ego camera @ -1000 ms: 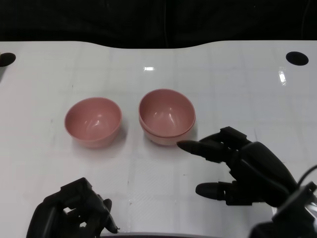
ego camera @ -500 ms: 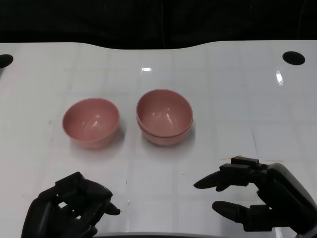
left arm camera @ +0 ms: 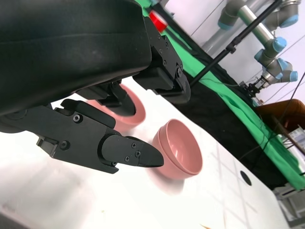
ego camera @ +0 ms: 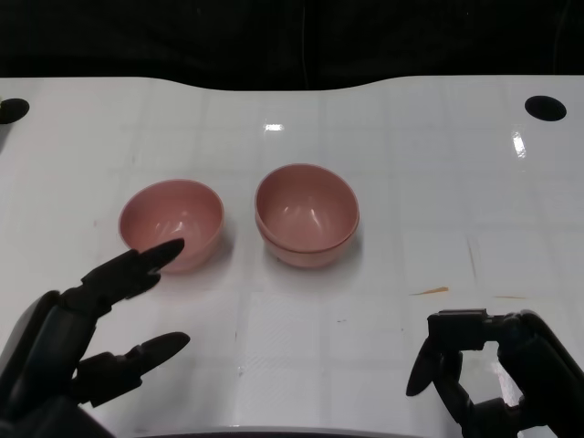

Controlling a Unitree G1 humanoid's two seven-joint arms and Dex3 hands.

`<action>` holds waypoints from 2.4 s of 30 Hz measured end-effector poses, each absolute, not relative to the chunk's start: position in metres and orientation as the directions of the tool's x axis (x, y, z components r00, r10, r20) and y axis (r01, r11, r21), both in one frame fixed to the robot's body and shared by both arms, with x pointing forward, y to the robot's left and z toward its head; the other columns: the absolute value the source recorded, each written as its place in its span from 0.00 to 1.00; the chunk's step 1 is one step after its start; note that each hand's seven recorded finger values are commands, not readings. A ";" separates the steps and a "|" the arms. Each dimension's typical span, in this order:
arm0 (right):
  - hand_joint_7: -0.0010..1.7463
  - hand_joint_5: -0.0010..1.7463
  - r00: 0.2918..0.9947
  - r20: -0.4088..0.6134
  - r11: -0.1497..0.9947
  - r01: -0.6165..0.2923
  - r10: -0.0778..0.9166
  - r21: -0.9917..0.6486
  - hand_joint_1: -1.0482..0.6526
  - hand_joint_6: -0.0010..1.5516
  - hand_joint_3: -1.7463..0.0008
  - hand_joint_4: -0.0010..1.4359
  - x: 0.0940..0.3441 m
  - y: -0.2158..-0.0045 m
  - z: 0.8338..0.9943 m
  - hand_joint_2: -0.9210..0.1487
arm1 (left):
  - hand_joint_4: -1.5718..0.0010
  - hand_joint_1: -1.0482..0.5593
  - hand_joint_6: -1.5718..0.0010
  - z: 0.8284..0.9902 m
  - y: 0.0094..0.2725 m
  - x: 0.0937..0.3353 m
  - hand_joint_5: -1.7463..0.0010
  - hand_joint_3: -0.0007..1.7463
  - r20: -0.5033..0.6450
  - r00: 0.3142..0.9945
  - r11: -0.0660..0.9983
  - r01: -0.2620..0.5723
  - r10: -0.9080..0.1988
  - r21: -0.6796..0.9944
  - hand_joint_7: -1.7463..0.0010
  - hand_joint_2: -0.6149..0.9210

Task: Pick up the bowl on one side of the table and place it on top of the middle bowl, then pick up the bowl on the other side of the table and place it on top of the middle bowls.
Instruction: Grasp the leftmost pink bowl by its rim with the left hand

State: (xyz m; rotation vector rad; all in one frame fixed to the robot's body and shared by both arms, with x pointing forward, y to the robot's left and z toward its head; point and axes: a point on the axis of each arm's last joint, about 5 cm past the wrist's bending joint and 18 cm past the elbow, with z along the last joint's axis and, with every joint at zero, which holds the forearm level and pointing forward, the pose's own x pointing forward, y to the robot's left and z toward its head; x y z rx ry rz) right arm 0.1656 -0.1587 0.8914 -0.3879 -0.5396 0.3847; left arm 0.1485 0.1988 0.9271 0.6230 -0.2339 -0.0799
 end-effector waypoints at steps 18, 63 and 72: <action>0.96 1.00 0.841 0.353 0.886 -0.276 0.411 -0.374 0.61 0.54 0.06 0.74 0.164 -0.158 0.893 0.66 | 0.68 0.31 0.76 0.940 0.175 0.193 0.96 0.00 0.073 0.989 0.304 -0.032 -0.126 0.952 0.99 0.99; 0.91 1.00 0.855 0.335 0.892 -0.273 0.396 -0.360 0.62 0.55 0.03 0.73 0.162 -0.154 0.895 0.72 | 0.48 0.44 0.56 0.882 0.164 0.281 0.00 0.12 -0.061 0.974 0.073 0.079 -0.216 0.994 0.28 1.00; 0.91 1.00 0.855 0.335 0.893 -0.272 0.396 -0.360 0.62 0.56 0.02 0.73 0.163 -0.154 0.894 0.73 | 0.48 0.44 0.56 0.881 0.164 0.281 0.00 0.12 -0.068 0.974 0.082 0.087 -0.216 0.993 0.29 1.00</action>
